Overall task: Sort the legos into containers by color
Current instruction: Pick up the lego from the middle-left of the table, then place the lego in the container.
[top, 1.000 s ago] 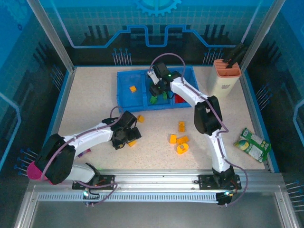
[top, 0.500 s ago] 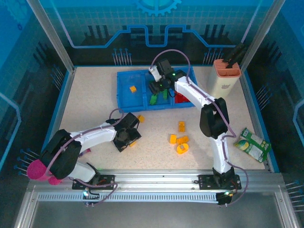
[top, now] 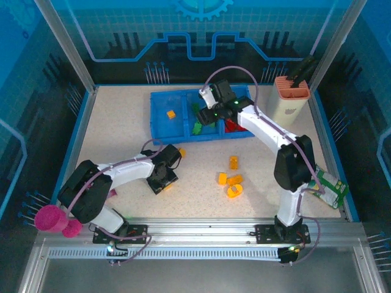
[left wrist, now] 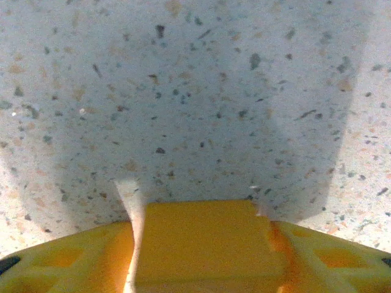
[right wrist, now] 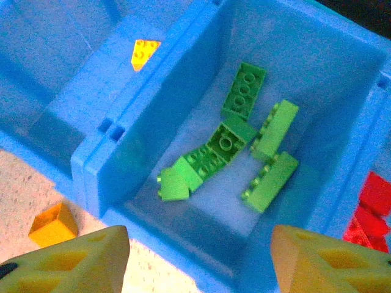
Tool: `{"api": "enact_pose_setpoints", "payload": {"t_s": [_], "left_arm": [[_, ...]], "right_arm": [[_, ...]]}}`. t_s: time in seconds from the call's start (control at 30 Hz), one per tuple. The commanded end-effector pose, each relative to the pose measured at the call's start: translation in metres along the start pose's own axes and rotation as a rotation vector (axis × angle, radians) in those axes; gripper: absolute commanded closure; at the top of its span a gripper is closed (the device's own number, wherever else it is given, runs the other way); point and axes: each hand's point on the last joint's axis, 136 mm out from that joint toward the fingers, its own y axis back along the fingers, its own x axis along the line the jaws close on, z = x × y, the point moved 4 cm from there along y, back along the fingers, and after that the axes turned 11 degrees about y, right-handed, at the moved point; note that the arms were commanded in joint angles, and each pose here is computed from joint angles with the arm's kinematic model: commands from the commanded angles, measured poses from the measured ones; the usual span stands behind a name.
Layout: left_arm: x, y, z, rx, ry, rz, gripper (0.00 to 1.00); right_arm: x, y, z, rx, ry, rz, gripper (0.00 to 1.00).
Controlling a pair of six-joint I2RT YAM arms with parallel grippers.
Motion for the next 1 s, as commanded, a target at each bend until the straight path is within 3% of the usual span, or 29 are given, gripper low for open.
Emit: {"api": "enact_pose_setpoints", "payload": {"t_s": [0.0,0.07,0.23,0.43,0.63,0.83,0.97], "left_arm": [[-0.024,-0.009,-0.006,0.031,-0.040,-0.084,0.51],[-0.027,-0.007,-0.006,0.035,-0.058,-0.087,0.60],[-0.036,0.009,0.001,-0.009,-0.137,-0.089,0.69],[-0.082,0.070,0.031,-0.159,-0.291,-0.149,0.70],[-0.129,0.121,0.083,-0.301,-0.318,-0.256,0.70],[-0.163,0.112,0.155,-0.378,-0.238,-0.286,0.69],[-0.192,0.094,0.184,-0.414,-0.245,-0.257,0.69]], "right_arm": [[-0.013,0.029,-0.006,-0.053,-0.058,-0.054,0.34],[-0.016,0.037,-0.021,-0.033,-0.093,-0.068,0.33],[-0.007,0.050,-0.060,0.024,-0.129,-0.041,0.32],[0.008,0.070,-0.094,0.022,-0.151,-0.027,0.28],[0.012,0.094,-0.121,0.022,-0.193,-0.061,0.23],[0.018,0.111,-0.137,0.052,-0.241,-0.044,0.20],[0.022,0.124,-0.140,0.037,-0.299,-0.031,0.20]]}}
